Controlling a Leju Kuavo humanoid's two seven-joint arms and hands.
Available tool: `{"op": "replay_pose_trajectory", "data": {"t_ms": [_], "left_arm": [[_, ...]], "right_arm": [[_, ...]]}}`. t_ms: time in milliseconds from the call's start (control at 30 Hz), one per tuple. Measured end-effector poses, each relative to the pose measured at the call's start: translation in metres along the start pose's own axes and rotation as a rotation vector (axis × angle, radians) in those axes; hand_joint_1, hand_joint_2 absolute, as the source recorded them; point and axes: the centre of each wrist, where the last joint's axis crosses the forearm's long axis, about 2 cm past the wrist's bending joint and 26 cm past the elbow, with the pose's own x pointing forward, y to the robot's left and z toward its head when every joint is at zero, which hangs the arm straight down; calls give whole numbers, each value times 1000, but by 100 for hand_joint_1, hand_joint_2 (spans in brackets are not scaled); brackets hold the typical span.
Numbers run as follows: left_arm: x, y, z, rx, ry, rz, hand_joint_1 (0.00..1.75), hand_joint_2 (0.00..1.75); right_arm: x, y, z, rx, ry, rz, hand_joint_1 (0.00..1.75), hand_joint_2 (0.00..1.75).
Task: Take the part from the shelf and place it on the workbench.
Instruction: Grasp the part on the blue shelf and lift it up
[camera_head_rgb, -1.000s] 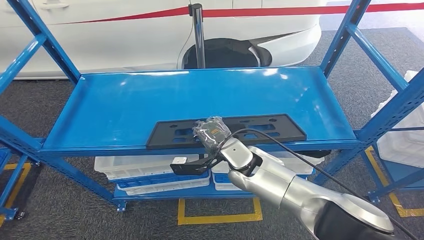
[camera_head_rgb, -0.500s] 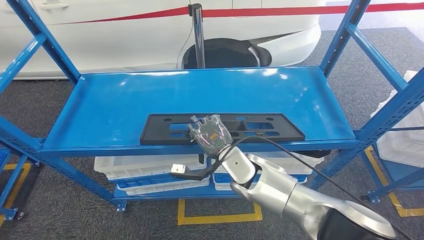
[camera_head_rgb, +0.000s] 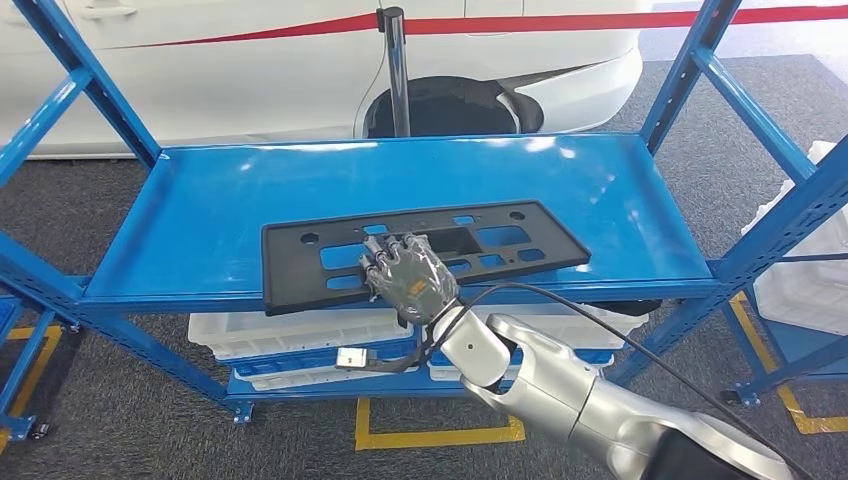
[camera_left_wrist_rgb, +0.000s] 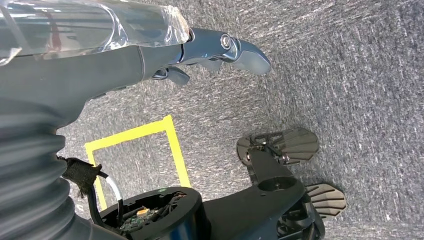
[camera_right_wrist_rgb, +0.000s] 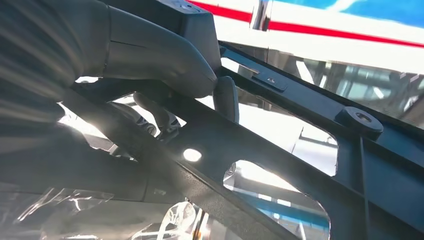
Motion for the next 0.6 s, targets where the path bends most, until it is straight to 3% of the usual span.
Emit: {"op": "replay_pose_trajectory", "data": {"t_ms": [600], "left_arm": [[1,-1,0,-31,-23,-1,0,175]], "right_arm": [[-3,-10,3,-53,4,9,175,175]]}}
